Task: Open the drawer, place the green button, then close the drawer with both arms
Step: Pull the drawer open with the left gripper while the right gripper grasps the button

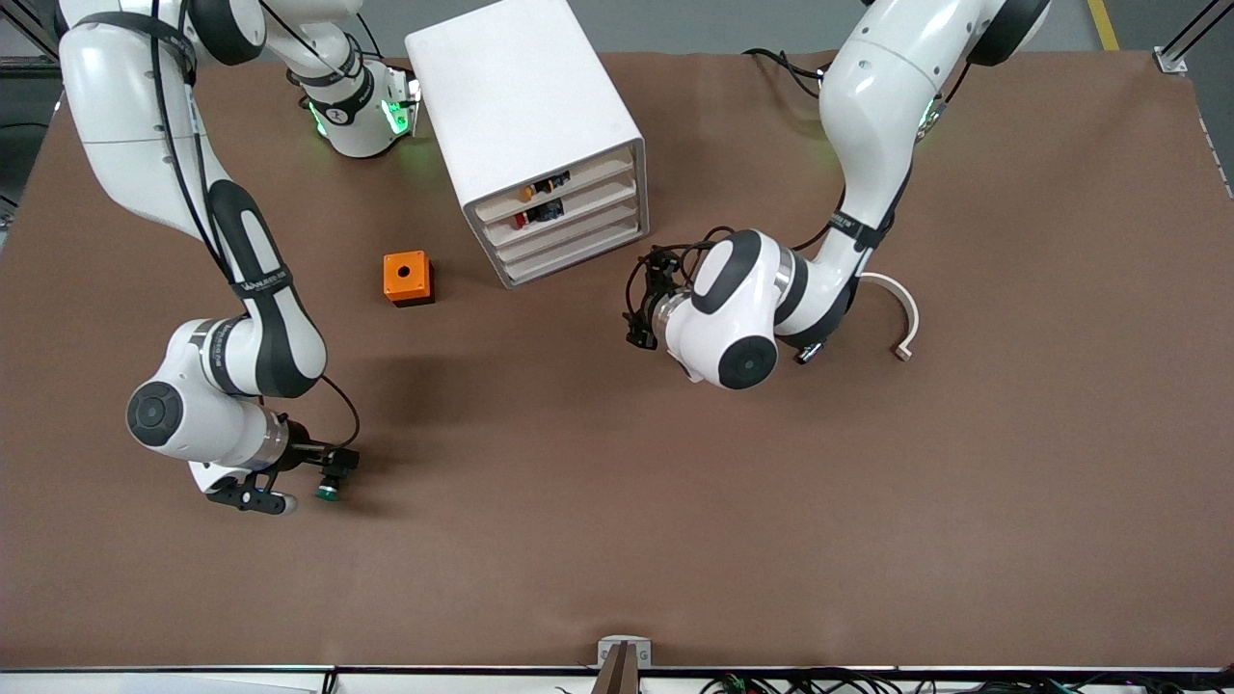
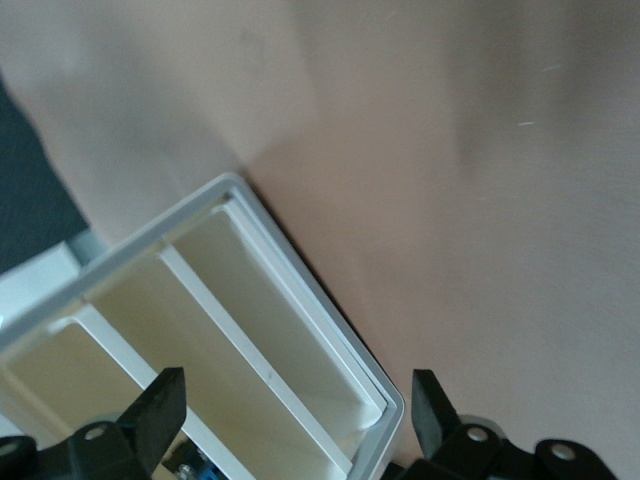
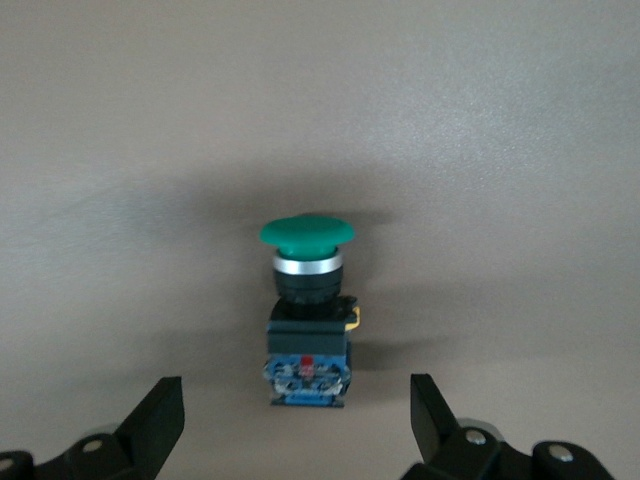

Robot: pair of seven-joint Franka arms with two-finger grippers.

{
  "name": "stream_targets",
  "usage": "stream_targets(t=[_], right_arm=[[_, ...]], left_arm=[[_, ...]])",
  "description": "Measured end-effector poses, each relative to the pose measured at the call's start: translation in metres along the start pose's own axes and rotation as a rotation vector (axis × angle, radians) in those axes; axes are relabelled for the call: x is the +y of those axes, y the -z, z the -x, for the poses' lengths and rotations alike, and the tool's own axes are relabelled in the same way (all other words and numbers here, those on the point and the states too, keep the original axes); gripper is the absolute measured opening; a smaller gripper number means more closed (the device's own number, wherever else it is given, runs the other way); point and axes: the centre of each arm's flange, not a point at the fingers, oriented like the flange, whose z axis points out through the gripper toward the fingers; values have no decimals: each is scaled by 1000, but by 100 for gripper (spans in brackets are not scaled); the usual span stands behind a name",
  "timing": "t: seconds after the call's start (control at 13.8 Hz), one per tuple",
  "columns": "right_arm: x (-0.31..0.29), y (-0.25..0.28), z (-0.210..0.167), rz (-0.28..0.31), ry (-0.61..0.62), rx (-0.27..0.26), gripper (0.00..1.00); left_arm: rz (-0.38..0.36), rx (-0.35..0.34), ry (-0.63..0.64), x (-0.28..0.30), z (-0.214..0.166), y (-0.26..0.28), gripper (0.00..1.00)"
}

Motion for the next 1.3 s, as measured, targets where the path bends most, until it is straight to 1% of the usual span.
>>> stream_targets(t=[0.14,0.22,0.29,0.43,0.51,0.58,0.65,0.72,0.87,1.01,1.09,1.16,1.23,1.3], right_arm=[[4,-12,0,3,-5,-7,96],[4,-16,1,4,-6,-9,95],[4,-17,1,5,-6,-11,90],[4,-17,1,5,-6,-11,68],[4,-17,0,4,-5,-10,60],[4,-17,0,4,-6,-9,48],[4,-16,0,4,-6,-8,48],[4,-16,0,4,-6,-7,41],[3,-14,-2,2,-6,-2,41],[2,-11,-4,0,-6,4,41],[1,-8,-5,-2,-4,10,41],[-2,-4,-6,-4,-8,15,41],[-4,1,-6,-6,-23,14,41],[-9,9,-6,-7,-44,7,41]], left_arm=[[-59,-83,142,10,-4,-19,99],[-85,-117,215,14,-5,-26,99],[-111,-144,289,17,-6,-32,99],[-157,-180,411,23,-10,-46,99],[-179,-190,451,25,-10,-53,98],[-194,-194,477,26,-9,-59,96],[-207,-194,496,26,-8,-66,96],[-221,-191,509,26,-7,-74,93],[-249,-175,516,24,-4,-93,93],[-284,-151,516,20,-1,-113,89],[-304,-148,520,19,-1,-122,80],[-332,-155,530,19,-2,-130,80],[-365,-161,540,19,-5,-137,75],[-390,-160,548,20,-8,-143,67]])
